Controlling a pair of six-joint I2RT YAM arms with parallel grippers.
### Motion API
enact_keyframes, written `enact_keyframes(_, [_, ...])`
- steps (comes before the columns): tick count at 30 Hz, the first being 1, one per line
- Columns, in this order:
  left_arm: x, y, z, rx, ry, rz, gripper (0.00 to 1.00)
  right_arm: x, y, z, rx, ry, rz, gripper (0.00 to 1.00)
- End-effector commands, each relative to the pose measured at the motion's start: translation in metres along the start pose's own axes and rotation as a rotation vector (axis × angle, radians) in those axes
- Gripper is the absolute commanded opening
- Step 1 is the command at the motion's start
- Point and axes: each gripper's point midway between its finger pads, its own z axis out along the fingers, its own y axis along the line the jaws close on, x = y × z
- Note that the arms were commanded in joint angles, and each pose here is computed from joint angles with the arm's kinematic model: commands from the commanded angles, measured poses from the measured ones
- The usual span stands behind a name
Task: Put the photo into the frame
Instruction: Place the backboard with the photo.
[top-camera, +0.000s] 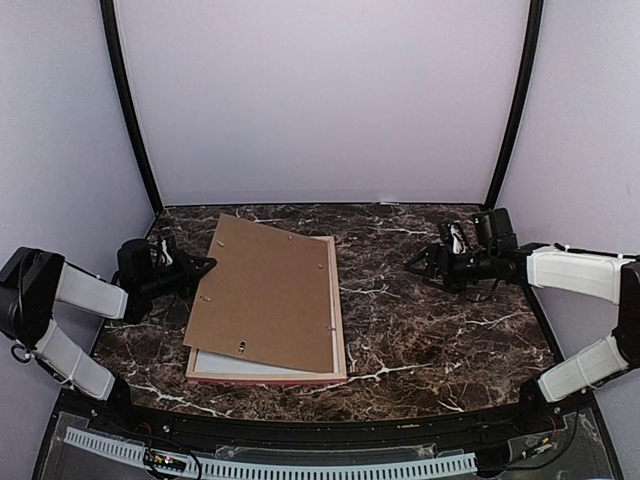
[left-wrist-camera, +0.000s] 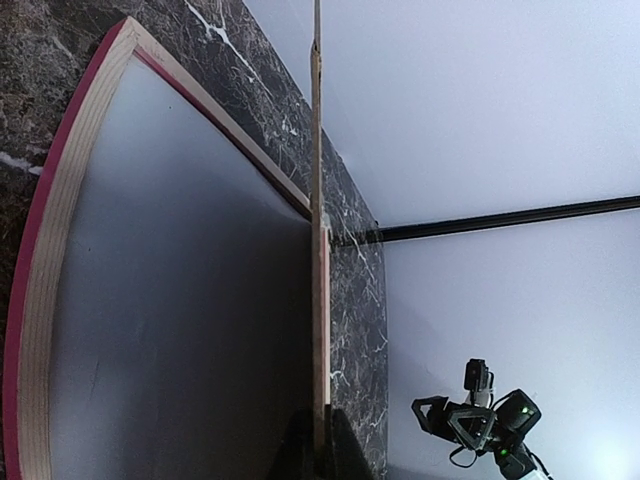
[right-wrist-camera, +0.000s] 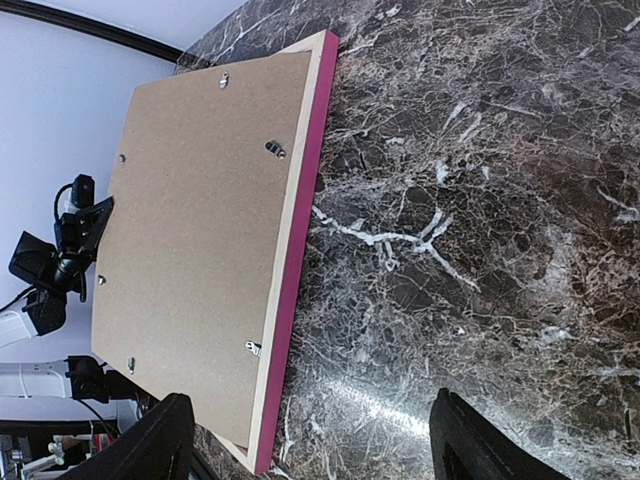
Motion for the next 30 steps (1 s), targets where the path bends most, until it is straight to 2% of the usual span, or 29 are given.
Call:
enact_keyframes(1, [0.004, -0.007, 0.001, 0.032, -0.008, 0.027, 0.0, -0.005, 0.002, 0.001, -0.015, -0.015, -0.026, 0.82])
enact_keyframes(9, [0.018, -0.001, 0.008, 0.017, 0.022, 0.024, 0.02, -0.004, 0.002, 0.002, -0.014, -0.012, -0.026, 0.82])
enact_keyframes(16, [0.021, 0.004, 0.01, -0.002, 0.028, 0.023, 0.15, -0.005, 0.003, 0.002, -0.015, -0.012, -0.027, 0.82])
enact_keyframes(20, [0.024, 0.013, 0.009, -0.037, 0.042, 0.027, 0.26, -0.004, 0.001, 0.003, -0.014, -0.01, -0.025, 0.82])
enact_keyframes(26, [0.028, 0.023, 0.011, -0.084, 0.068, 0.048, 0.54, -0.001, -0.002, 0.005, -0.012, -0.004, -0.02, 0.82])
enact_keyframes(30, [0.029, 0.027, 0.015, -0.12, 0.102, 0.077, 0.65, 0.002, -0.004, 0.007, -0.012, 0.001, -0.018, 0.82])
